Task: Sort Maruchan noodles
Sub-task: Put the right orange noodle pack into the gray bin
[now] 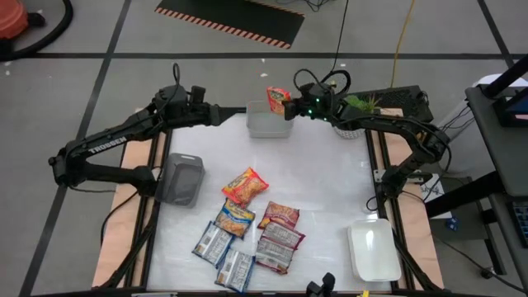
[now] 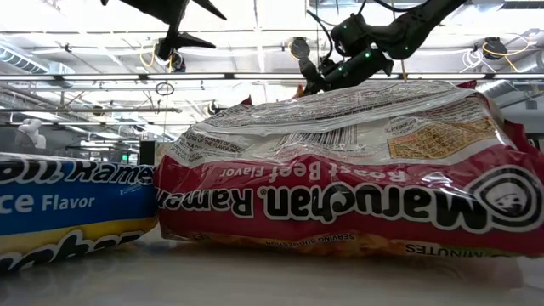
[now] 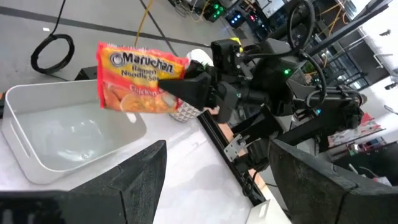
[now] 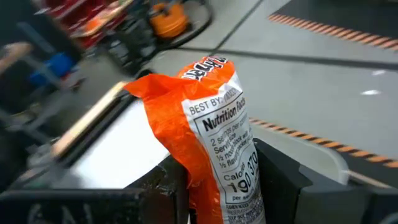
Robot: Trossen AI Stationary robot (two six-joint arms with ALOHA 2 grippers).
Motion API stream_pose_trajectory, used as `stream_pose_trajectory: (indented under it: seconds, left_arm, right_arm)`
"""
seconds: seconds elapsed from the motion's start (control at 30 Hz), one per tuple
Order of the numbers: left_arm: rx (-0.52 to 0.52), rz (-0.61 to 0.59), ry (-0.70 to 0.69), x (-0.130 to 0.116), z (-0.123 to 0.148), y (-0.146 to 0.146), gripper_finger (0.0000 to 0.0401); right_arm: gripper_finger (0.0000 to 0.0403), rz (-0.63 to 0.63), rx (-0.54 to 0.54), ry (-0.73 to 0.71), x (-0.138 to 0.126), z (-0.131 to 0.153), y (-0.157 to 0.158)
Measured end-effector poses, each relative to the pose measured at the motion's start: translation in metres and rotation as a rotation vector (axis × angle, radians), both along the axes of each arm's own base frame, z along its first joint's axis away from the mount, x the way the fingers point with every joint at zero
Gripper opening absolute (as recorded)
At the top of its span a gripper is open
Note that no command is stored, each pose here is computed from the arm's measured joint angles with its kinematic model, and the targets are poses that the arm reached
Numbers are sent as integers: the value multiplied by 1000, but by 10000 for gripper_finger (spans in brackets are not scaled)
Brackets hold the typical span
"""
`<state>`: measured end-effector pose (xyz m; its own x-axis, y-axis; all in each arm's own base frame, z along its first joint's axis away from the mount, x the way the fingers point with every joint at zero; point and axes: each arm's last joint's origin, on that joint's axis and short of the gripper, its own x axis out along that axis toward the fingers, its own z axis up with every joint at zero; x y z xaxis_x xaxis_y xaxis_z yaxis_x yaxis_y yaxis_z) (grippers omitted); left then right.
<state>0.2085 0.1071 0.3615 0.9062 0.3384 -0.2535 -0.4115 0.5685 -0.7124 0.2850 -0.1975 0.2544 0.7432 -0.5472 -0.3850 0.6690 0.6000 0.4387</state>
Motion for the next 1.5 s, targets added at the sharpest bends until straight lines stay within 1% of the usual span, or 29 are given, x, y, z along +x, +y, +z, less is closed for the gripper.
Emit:
stream_pose_trajectory:
  seconds: [0.17, 0.33, 0.5, 0.63, 0.87, 0.97, 1.1, 1.5]
  left_arm:
    - [1, -15, 0, 2, 0, -3, 280]
    - [8, -39, 3, 4, 0, -8, 280]
    - [30, -59, 14, 5, 0, -10, 280]
    - [22, -62, 40, 4, -3, -11, 280]
    - [10, -91, 44, 4, -4, -12, 280]
    - [6, -102, 48, 5, -4, -13, 280]
    - [12, -108, 54, 5, -5, -13, 280]
    - [-10, -108, 91, 3, -8, -14, 280]
  right_arm:
    - [130, -128, -58, 75, 1, -2, 5]
    - [130, -208, -73, 85, 8, -6, 11]
    - [130, -267, -87, 115, 19, -18, 18]
    - [130, -284, -104, 107, 27, -28, 18]
    - [130, -335, -118, 118, 33, -43, 11]
    - [130, -336, -121, 107, 36, -47, 9]
    - [130, -323, -110, 131, 40, -57, 11]
    - [130, -304, -131, 165, 40, -58, 12]
